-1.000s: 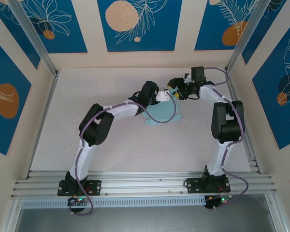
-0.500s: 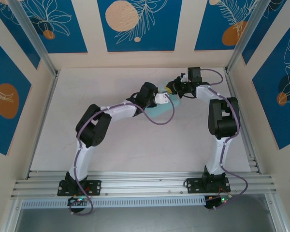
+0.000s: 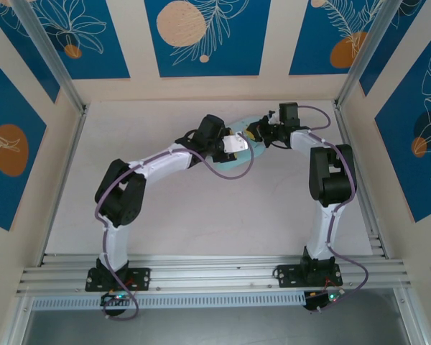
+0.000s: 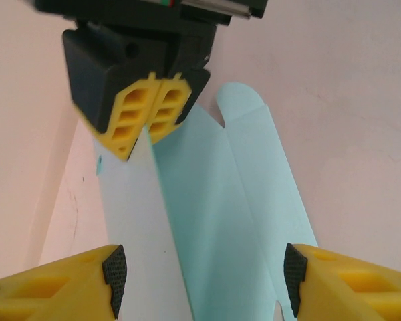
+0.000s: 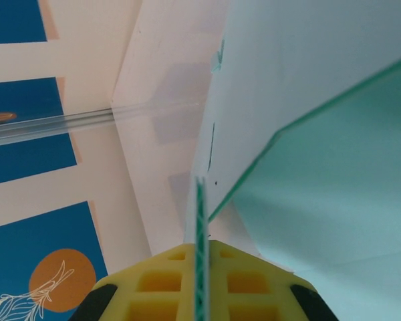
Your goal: Fold the paper box
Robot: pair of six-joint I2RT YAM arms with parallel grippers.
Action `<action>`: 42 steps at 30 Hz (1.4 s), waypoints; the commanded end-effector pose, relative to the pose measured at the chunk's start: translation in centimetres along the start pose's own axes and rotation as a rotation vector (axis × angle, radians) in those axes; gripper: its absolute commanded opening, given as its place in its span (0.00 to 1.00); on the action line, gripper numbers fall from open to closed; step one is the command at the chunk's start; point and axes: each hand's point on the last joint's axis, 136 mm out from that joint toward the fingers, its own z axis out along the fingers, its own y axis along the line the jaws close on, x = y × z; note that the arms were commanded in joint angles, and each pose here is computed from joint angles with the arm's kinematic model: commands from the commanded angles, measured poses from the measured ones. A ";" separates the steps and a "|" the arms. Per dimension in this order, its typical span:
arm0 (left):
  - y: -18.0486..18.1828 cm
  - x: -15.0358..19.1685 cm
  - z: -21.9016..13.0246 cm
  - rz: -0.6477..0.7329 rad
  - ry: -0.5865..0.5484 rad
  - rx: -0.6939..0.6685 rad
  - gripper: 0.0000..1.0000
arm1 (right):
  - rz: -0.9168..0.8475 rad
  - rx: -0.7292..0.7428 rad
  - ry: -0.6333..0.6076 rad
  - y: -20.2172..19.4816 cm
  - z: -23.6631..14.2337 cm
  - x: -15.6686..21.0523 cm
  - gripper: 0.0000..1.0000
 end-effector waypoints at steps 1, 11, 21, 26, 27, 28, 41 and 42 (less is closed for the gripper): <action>-0.6 1.8 -0.4 0.007 0.075 0.041 0.63 | 0.017 -0.008 0.019 0.4 -0.7 1.4 0.00; -1.6 1.9 1.2 0.137 0.116 0.003 0.52 | 0.050 0.012 0.035 -0.4 -1.3 3.4 0.00; -1.5 1.6 2.7 0.254 0.158 -0.168 0.20 | 0.034 0.029 0.041 -0.6 -2.4 5.3 0.01; -1.2 0.2 1.2 0.202 0.106 -0.149 0.00 | -0.026 0.064 0.037 -0.7 -4.2 7.0 0.20; -1.2 0.1 0.8 0.186 0.100 -0.134 0.00 | -0.050 0.082 0.027 -0.7 -5.0 7.4 0.24; -1.2 0.1 0.5 0.167 0.093 -0.108 0.00 | -0.072 0.103 0.013 -0.8 -5.8 7.9 0.28; -1.5 0.9 -2.2 -0.135 0.082 0.431 0.00 | -0.239 0.282 -0.113 -2.8 -13.9 10.4 0.46; -1.2 0.9 -2.1 -0.152 0.083 0.453 0.00 | -0.245 0.278 -0.109 -2.8 -13.8 10.2 0.46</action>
